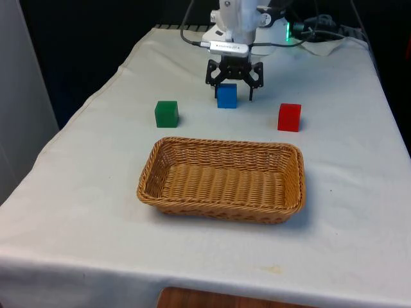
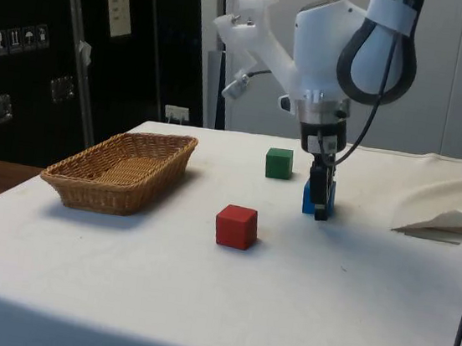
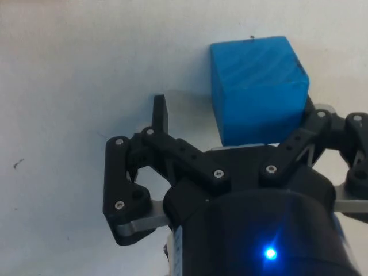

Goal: Pick up the blue cube and place it into the basket.

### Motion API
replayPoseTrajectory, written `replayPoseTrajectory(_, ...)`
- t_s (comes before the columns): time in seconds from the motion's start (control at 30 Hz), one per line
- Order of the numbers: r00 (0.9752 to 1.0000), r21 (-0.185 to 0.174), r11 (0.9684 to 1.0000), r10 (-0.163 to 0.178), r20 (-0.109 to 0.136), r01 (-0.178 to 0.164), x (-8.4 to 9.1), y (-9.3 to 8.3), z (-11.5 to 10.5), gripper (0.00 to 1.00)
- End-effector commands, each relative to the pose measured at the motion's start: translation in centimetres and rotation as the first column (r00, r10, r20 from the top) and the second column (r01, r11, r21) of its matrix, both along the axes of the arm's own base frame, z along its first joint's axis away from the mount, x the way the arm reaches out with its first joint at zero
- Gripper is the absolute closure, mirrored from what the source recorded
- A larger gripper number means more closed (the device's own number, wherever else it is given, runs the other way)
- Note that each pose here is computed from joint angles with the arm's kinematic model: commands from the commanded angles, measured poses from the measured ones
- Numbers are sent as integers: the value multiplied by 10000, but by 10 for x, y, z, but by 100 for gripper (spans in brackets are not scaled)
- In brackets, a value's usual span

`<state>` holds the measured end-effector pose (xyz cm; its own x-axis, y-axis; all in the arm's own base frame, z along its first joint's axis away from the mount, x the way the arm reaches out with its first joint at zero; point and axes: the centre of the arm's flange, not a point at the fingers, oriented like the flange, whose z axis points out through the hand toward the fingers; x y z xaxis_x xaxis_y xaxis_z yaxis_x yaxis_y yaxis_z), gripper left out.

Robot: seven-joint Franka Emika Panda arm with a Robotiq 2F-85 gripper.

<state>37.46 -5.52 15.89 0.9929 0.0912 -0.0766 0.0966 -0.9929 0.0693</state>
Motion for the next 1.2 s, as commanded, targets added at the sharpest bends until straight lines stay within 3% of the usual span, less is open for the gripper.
replayPoseTrajectory(0.0,9999,-15,10000,-49,152,49,-1,-1,1,0)
replayPoseTrajectory(0.03,9998,-14,10000,-65,212,65,-1,-2,2,0)
replayPoseTrajectory(0.07,10000,4,10000,-33,71,33,-1,-1,0,0)
replayPoseTrajectory(0.13,9994,-9,9999,-102,326,103,-1,-1,2,0)
replayPoseTrajectory(0.33,9979,4,9996,-267,596,268,-2,-3,2,0)
replayPoseTrajectory(0.37,9990,29,9998,-194,402,193,-2,-1,1,0)
replayPoseTrajectory(0.4,9979,4,9996,-267,596,268,-2,-3,2,0)
replayPoseTrajectory(0.6,9959,21,9991,-429,796,429,-3,-3,2,0)
replayPoseTrajectory(0.67,9956,28,9990,-457,817,456,-4,-4,2,0)
replayPoseTrajectory(0.7,9967,54,9992,-409,706,406,-3,-2,2,0)
replayPoseTrajectory(0.73,9956,30,9990,-456,817,456,-4,-4,2,0)
replayPoseTrajectory(0.97,9955,54,9988,-498,810,496,-7,-3,2,0)
replayPoseTrajectory(1.03,9966,68,9989,-468,679,464,-7,-2,0,0)
replayPoseTrajectory(1.07,9955,58,9988,-499,801,496,-8,-2,1,0)
replayPoseTrajectory(1.1,9955,60,9987,-509,802,506,-8,-2,1,2)
replayPoseTrajectory(1.17,9953,61,9986,-528,813,525,-8,-3,1,20)
